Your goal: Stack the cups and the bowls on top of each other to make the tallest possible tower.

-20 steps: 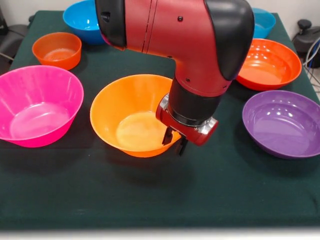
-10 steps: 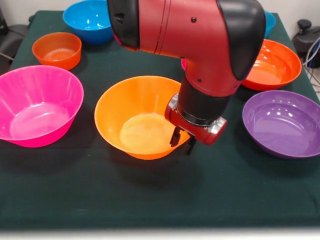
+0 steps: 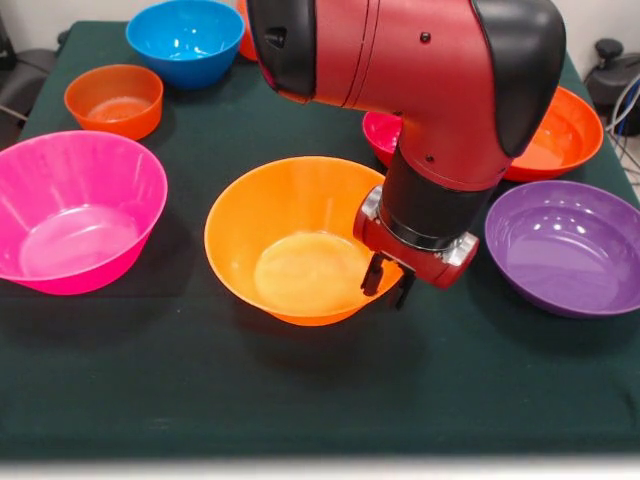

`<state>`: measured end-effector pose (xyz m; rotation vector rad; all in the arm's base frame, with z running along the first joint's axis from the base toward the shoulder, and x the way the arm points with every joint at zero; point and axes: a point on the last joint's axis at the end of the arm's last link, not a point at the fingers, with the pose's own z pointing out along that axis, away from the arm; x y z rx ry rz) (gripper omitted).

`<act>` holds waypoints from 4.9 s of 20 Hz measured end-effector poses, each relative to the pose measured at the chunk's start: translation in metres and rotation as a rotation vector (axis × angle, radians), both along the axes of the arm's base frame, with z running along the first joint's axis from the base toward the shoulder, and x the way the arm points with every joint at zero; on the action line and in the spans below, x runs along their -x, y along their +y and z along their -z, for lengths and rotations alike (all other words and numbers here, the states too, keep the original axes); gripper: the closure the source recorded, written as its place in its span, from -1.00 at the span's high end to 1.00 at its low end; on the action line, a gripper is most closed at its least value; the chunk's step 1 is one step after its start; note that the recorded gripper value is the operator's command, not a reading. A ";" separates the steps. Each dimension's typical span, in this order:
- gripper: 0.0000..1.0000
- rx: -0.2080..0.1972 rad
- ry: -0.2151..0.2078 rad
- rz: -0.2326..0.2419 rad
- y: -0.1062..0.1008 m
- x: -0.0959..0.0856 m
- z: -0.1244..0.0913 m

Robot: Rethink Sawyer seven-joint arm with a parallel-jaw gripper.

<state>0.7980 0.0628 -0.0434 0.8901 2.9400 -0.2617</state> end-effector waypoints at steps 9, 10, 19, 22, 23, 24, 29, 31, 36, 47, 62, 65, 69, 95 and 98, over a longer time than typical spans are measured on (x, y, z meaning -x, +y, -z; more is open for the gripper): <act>1.00 -0.026 0.001 0.018 0.006 -0.001 0.001; 1.00 -0.028 0.001 0.019 0.006 -0.001 0.001; 1.00 -0.035 0.003 0.024 0.009 0.000 -0.008; 1.00 -0.040 0.005 0.034 0.009 -0.003 -0.033; 1.00 -0.041 0.005 0.036 0.009 -0.004 -0.038; 1.00 -0.042 0.003 0.038 0.009 -0.005 -0.043; 1.00 -0.062 -0.004 0.060 0.011 -0.018 -0.100; 1.00 -0.068 -0.004 0.066 0.012 -0.021 -0.115; 1.00 -0.077 -0.028 0.073 0.012 -0.030 -0.161; 1.00 -0.086 -0.040 0.113 -0.011 0.001 -0.176; 1.00 -0.088 0.012 0.198 -0.079 0.091 -0.135; 1.00 -0.091 0.040 0.201 -0.082 0.105 -0.130; 1.00 -0.099 0.072 0.195 -0.080 0.124 -0.117; 1.00 -0.139 0.169 0.182 -0.086 0.218 -0.067; 1.00 -0.138 0.177 0.176 -0.086 0.227 -0.066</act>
